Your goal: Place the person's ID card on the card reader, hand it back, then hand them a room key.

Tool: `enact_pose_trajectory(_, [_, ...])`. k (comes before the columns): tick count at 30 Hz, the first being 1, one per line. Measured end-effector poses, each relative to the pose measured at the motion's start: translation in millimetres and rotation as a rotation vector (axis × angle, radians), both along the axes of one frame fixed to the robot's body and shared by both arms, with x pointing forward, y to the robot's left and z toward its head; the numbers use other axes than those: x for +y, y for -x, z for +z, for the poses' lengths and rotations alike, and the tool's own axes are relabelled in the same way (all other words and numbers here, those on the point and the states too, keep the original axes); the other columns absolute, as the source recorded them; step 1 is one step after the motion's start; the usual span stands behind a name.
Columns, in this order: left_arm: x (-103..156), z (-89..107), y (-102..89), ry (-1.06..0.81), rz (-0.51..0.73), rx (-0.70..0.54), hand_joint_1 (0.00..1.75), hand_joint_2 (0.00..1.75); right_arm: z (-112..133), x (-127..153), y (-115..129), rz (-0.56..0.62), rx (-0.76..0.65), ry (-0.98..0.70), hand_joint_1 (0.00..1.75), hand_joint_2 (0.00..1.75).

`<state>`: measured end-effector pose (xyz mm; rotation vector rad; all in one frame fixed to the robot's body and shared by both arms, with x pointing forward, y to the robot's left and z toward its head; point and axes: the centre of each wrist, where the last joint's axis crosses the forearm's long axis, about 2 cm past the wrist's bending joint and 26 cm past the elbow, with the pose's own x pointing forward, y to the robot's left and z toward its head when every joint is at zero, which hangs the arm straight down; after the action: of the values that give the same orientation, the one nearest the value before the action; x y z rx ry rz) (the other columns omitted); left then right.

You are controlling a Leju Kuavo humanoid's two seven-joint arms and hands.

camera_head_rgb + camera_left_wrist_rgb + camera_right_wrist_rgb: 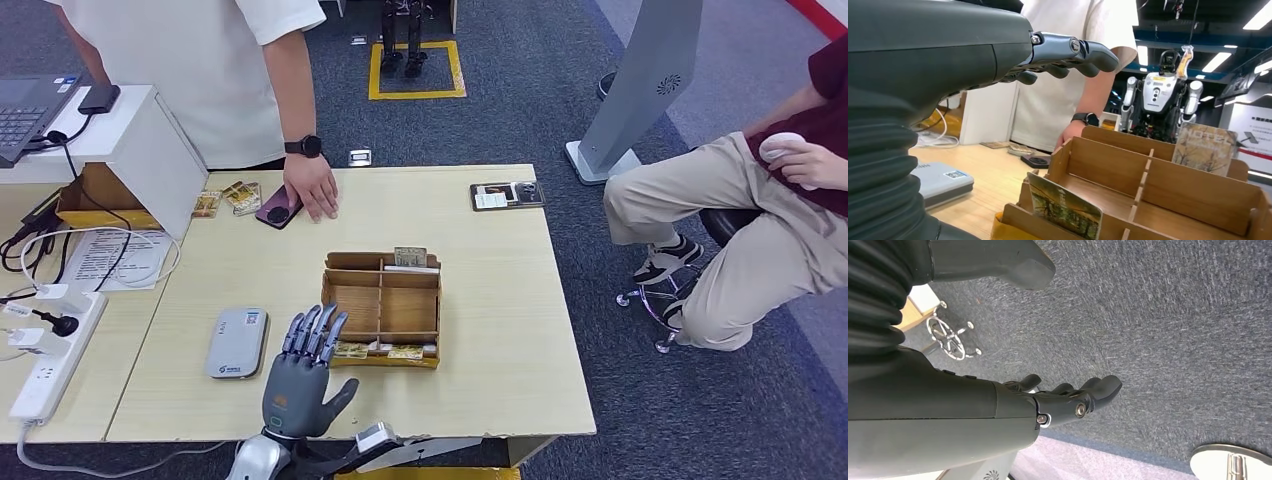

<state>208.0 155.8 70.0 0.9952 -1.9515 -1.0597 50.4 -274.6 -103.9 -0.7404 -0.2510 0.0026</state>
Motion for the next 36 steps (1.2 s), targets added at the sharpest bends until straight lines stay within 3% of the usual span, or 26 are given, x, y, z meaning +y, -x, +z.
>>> enact_pose_trajectory(8, [4,0.7,-12.1,-0.089,0.084,-0.013,0.00,1.75,0,0,0,-0.004,0.005,-0.004,0.00,1.75])
enact_pose_trajectory(24, [16,3.8,-33.7,-0.248,0.043,0.101,0.00,1.75,0,-2,0,-0.002,0.005,-0.005,0.00,1.75])
enact_pose_trajectory(36, [26,3.1,-38.7,-0.232,0.001,0.139,0.00,1.75,0,-2,0,0.000,0.005,-0.010,0.00,1.75])
